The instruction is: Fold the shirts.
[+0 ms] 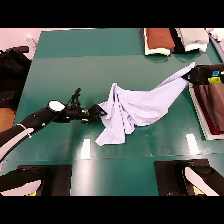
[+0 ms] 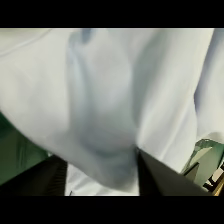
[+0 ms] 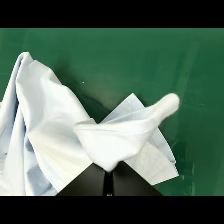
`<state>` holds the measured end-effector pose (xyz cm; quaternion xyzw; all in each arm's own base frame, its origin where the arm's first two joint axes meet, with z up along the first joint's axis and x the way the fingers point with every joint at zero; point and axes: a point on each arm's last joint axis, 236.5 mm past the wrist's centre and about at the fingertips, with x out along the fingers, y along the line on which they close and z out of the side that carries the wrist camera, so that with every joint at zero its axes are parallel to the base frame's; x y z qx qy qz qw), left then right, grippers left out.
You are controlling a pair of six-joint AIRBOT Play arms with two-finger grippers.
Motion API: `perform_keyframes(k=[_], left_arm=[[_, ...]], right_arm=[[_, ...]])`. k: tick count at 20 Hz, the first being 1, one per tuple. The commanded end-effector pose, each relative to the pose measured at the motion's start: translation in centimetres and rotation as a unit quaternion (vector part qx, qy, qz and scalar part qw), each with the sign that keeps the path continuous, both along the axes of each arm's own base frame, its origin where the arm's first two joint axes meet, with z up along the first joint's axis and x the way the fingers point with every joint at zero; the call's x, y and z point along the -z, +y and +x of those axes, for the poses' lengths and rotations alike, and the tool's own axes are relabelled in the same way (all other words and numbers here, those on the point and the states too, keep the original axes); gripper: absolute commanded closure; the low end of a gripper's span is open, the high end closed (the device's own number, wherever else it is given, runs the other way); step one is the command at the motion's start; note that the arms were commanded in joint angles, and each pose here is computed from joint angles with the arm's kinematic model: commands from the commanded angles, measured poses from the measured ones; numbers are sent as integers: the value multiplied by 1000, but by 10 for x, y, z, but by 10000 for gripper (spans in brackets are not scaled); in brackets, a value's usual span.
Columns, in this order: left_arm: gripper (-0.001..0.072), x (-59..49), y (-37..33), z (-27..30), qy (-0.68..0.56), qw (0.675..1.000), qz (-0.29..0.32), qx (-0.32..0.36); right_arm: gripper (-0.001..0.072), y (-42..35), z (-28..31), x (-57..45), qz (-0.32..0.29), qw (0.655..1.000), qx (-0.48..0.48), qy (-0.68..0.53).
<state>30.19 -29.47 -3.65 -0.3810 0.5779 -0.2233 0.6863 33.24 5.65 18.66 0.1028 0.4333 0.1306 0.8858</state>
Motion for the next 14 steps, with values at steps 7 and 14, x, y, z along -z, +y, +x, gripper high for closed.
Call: perform_keyframes(k=[7,14], left_arm=[[682,-203,100,118,-259,954,-44,-147],[682,-539,186,-10,-656,732,99,-155]], right_arm=[[694,-2,9,-101,-19,991,-2,-132],[694,2,-46,-272,-48,940,-2,-338]])
